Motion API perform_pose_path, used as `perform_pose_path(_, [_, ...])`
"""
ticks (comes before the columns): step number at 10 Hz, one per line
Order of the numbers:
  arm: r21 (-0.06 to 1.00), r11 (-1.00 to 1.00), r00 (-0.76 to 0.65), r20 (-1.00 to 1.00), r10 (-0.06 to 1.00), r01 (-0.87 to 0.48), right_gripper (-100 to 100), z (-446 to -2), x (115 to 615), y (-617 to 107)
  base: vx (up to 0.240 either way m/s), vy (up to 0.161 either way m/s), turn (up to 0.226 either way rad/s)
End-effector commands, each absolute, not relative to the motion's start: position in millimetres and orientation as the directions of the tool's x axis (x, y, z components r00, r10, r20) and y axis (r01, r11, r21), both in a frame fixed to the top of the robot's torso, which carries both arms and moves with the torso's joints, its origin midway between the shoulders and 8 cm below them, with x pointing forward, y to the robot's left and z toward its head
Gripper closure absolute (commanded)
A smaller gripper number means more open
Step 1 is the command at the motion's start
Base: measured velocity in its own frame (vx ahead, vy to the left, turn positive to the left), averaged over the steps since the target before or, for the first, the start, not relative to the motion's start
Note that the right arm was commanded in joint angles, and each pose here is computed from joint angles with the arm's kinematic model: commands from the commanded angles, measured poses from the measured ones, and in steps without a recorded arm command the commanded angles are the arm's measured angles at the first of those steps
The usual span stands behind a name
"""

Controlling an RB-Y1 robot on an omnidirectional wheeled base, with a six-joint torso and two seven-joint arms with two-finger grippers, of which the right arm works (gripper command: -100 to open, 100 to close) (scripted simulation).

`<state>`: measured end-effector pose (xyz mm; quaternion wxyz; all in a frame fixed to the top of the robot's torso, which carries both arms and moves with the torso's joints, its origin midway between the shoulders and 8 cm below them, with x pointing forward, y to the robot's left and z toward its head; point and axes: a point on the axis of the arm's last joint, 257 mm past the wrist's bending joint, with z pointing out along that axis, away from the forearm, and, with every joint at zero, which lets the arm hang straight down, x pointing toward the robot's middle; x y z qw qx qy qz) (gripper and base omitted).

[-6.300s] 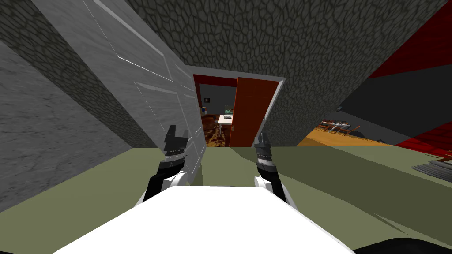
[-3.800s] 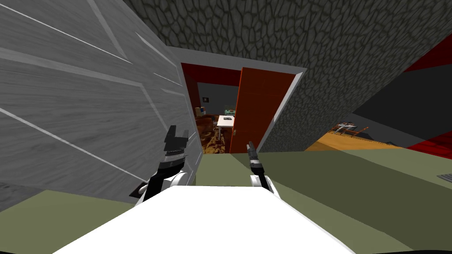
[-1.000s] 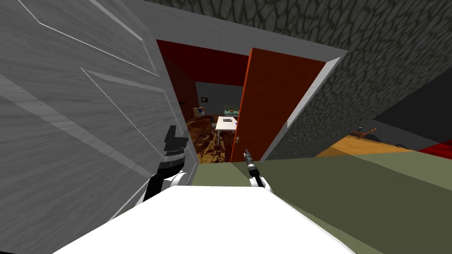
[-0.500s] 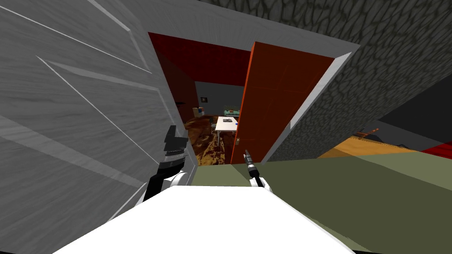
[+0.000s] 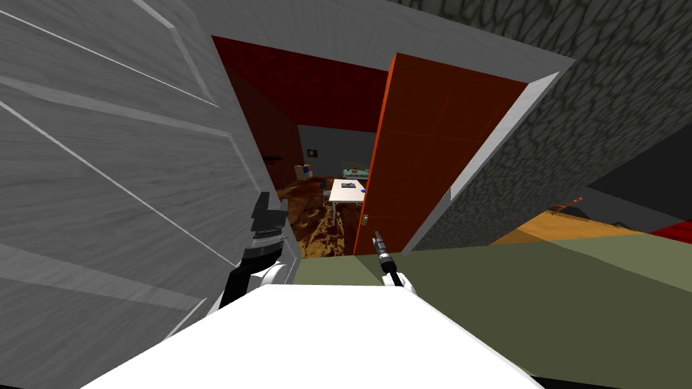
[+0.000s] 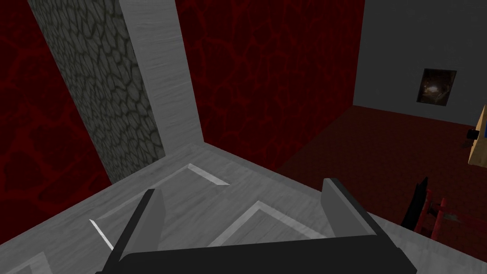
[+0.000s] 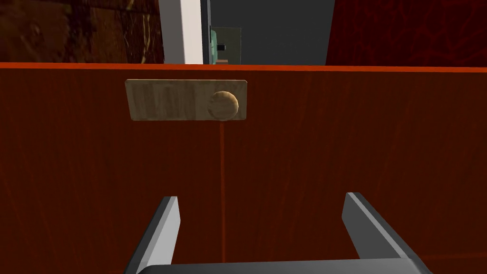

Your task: Pull the door open

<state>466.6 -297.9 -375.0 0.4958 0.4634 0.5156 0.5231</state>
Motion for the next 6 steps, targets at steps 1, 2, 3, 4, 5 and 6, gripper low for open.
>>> perform_pose_path(1, [1.0, 0.015, -0.08, -0.018, 0.997, -0.028, -100, -380.2, 466.4, -298.8, 0.137, 0.011, -0.002])
perform_pose_path(2, [1.0, 0.007, -0.081, -0.008, 0.997, -0.013, -100, -386.4, 465.6, -299.4, 0.159, 0.013, -0.003])
perform_pose_path(3, [1.0, 0.003, -0.081, -0.003, 0.997, -0.005, -100, -389.5, 465.1, -299.6, 0.155, 0.002, -0.004])
perform_pose_path(4, [1.0, 0.001, -0.081, -0.002, 0.997, -0.003, -100, -390.5, 465.0, -299.7, 0.125, -0.003, -0.001])
perform_pose_path(5, [1.0, 0.003, -0.081, -0.003, 0.997, -0.005, -100, -389.3, 465.2, -299.1, 0.054, -0.001, 0.002])
perform_pose_path(6, [1.0, 0.002, -0.065, -0.002, 0.998, -0.002, -100, -390.5, 460.9, -312.3, 0.142, 0.028, 0.13])
